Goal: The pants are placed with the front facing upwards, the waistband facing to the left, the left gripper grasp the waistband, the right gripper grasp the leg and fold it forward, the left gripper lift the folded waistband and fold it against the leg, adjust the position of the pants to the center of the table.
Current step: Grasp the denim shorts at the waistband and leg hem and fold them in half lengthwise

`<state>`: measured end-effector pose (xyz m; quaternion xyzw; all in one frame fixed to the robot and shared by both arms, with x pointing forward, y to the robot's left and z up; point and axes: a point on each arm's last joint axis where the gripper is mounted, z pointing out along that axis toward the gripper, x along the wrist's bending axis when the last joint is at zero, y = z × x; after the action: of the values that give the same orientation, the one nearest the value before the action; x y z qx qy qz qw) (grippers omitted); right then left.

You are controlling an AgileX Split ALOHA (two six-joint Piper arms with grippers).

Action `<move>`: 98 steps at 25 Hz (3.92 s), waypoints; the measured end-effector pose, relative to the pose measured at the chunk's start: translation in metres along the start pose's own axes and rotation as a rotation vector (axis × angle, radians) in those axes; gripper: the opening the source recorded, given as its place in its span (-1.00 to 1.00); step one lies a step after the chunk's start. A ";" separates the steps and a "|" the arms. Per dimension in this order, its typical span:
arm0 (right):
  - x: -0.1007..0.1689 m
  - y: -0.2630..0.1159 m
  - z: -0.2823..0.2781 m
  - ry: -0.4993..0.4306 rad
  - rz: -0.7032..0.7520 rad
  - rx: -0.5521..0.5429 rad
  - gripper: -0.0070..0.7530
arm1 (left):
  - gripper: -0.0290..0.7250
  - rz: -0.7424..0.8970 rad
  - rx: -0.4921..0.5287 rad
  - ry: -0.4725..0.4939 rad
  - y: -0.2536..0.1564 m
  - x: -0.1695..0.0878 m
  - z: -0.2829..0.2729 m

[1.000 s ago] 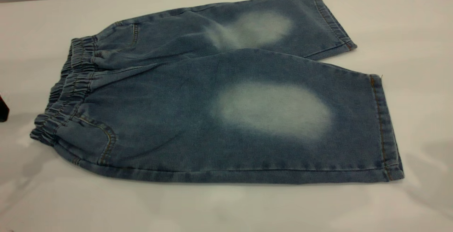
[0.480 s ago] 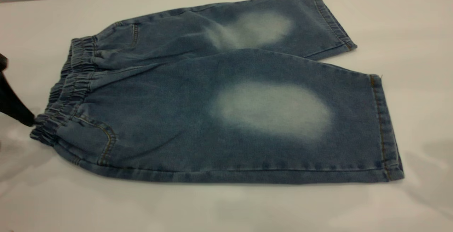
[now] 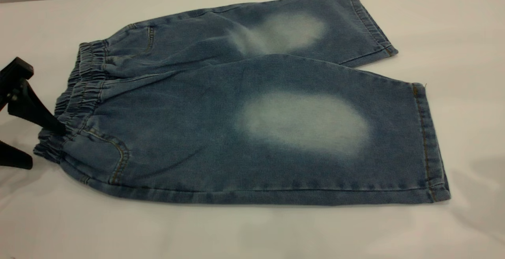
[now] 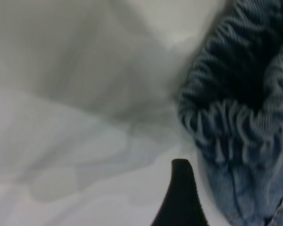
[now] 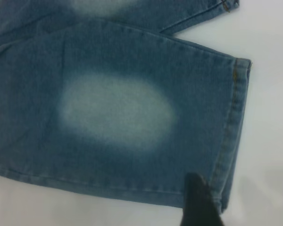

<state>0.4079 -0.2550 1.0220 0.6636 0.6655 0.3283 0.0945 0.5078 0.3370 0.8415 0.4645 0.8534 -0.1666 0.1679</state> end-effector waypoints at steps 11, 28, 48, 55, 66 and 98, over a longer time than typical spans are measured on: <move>0.000 0.000 0.000 0.000 0.001 -0.003 -0.04 | 0.36 -0.056 0.047 -0.015 0.016 -0.001 0.012; 0.001 0.000 0.000 0.007 0.011 -0.001 -0.04 | 0.16 -0.095 -0.016 0.045 0.023 0.007 0.016; -0.016 -0.026 0.063 -0.009 0.221 0.246 -0.04 | -0.59 0.057 0.022 -0.045 0.016 -0.010 0.007; -0.029 -0.044 0.110 -0.038 0.266 0.450 -0.04 | -0.59 0.125 -0.058 -0.088 0.016 -0.027 -0.021; -0.030 -0.070 0.159 0.119 0.375 0.589 -0.04 | -0.59 0.168 -0.114 -0.135 0.014 -0.038 -0.038; -0.046 -0.071 0.200 0.064 0.389 0.512 -0.05 | -0.59 0.174 -0.103 -0.172 0.013 -0.042 -0.038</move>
<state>0.4667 -0.2293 0.8147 0.7699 0.5898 0.1830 -0.1610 0.5349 0.3298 0.8923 0.5118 0.7997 -0.1465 0.2778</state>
